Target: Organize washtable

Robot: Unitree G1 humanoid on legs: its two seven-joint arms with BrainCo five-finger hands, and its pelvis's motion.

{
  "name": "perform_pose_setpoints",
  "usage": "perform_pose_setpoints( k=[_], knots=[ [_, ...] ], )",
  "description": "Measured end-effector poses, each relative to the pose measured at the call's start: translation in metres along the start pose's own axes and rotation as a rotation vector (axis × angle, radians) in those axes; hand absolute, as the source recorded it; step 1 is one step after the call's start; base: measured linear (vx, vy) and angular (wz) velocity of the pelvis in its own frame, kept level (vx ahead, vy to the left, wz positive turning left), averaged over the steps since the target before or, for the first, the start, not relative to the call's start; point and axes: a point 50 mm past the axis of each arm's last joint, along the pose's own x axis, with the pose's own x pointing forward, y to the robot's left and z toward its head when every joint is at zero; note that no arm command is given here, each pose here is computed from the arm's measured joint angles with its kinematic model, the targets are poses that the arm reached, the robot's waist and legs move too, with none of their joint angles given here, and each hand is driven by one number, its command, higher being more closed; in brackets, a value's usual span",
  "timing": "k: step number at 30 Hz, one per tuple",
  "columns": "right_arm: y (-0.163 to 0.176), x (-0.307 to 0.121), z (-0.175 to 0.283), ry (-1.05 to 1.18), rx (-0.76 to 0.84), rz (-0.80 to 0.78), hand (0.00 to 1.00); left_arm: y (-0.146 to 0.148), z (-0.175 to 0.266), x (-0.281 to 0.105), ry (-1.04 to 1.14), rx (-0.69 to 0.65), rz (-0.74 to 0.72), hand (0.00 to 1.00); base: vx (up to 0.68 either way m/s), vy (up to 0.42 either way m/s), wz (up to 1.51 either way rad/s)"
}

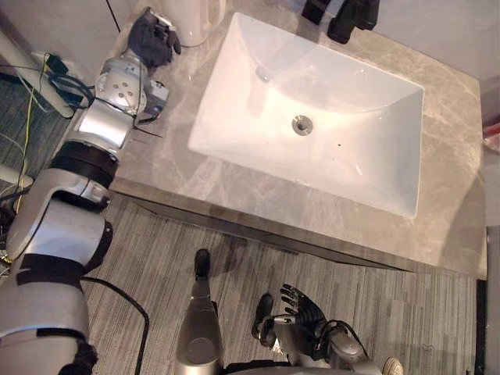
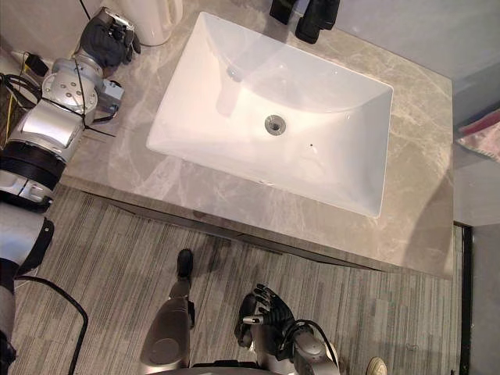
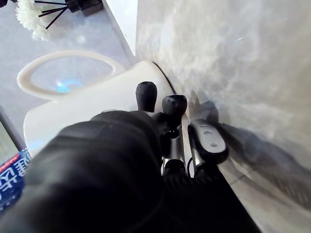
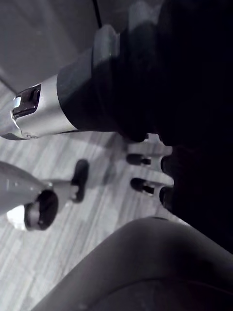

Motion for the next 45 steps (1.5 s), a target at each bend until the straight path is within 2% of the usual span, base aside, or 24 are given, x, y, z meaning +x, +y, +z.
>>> perform_pose_setpoints(
  k=[6,15,30,37,45],
  knots=[
    [-0.003,-0.001,-0.001,0.003,0.004,-0.022,0.00,0.014,0.002,0.000,-0.003,0.027,0.031,1.00,0.00,-0.008,-0.01],
    [-0.011,-0.002,-0.005,0.013,0.026,-0.063,0.00,0.019,0.016,0.004,-0.045,0.047,0.039,1.00,0.00,-0.007,0.00],
    [-0.015,-0.003,-0.003,-0.017,0.044,-0.093,0.00,0.040,0.020,0.008,-0.038,0.014,0.121,1.00,-0.01,-0.012,-0.02],
    [-0.020,-0.002,-0.006,-0.001,0.061,-0.139,0.00,0.055,0.015,0.007,-0.017,-0.051,0.183,1.00,0.00,-0.009,-0.01],
    [-0.022,-0.003,-0.008,0.004,0.067,-0.148,0.00,0.057,0.014,0.006,-0.015,-0.059,0.188,1.00,0.00,-0.009,-0.02]
  ],
)
